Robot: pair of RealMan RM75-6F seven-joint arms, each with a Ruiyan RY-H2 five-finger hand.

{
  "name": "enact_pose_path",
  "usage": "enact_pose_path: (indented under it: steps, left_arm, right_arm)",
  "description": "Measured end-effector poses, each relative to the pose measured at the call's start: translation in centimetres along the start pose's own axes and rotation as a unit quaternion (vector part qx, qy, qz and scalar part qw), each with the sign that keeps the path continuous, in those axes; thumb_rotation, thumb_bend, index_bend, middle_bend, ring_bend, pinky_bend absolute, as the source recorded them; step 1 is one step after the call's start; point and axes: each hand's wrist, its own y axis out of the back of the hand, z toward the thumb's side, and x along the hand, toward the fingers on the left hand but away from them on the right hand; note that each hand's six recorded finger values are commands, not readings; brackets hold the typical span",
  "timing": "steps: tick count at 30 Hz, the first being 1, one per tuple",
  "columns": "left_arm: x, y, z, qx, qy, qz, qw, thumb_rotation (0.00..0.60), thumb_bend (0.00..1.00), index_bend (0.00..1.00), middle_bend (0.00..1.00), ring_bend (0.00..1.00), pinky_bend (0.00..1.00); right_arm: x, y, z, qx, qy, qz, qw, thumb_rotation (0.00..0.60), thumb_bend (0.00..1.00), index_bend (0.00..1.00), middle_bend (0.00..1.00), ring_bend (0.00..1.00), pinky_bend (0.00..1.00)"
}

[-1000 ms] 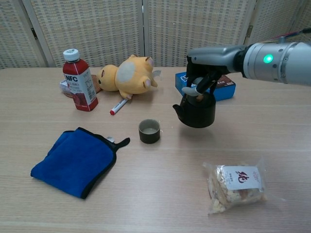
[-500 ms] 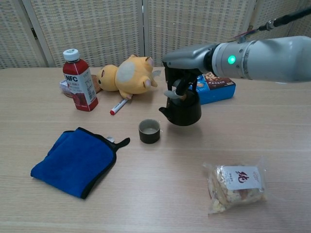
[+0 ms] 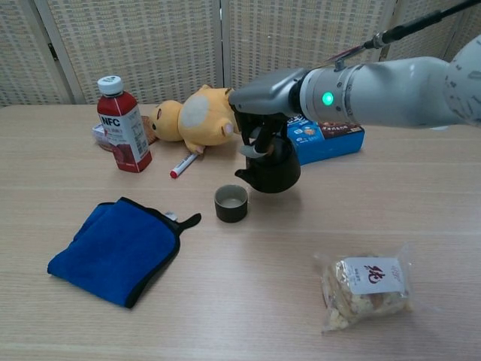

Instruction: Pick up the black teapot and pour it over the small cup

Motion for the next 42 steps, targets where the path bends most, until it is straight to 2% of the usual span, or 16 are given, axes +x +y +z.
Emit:
enact_pose_path:
  steps: [10, 27, 42]
  left_arm:
    - [-0.3, -0.1, -0.3, 0.000, 0.004, 0.002, 1.0000, 0.363, 0.00, 0.14, 0.00, 0.00, 0.00]
    - [-0.3, -0.1, -0.4, -0.003, 0.004, 0.003, 1.0000, 0.366, 0.00, 0.14, 0.00, 0.00, 0.00]
    - [-0.6, -0.2, -0.7, -0.003, 0.008, 0.004, 1.0000, 0.363, 0.00, 0.14, 0.00, 0.00, 0.00]
  right_arm:
    - [-0.5, 0.7, 1.3, 0.035, 0.008, -0.003, 0.9993, 0.464, 0.51, 0.94, 0.95, 0.91, 0.39]
    - [-0.5, 0.6, 2.4, 0.080, 0.015, -0.001, 0.9967, 0.500, 0.54, 0.94, 0.95, 0.91, 0.39]
    - [-0.6, 0.6, 3.6, 0.133, 0.027, -0.006, 0.9908, 0.527, 0.54, 0.94, 0.95, 0.92, 0.40]
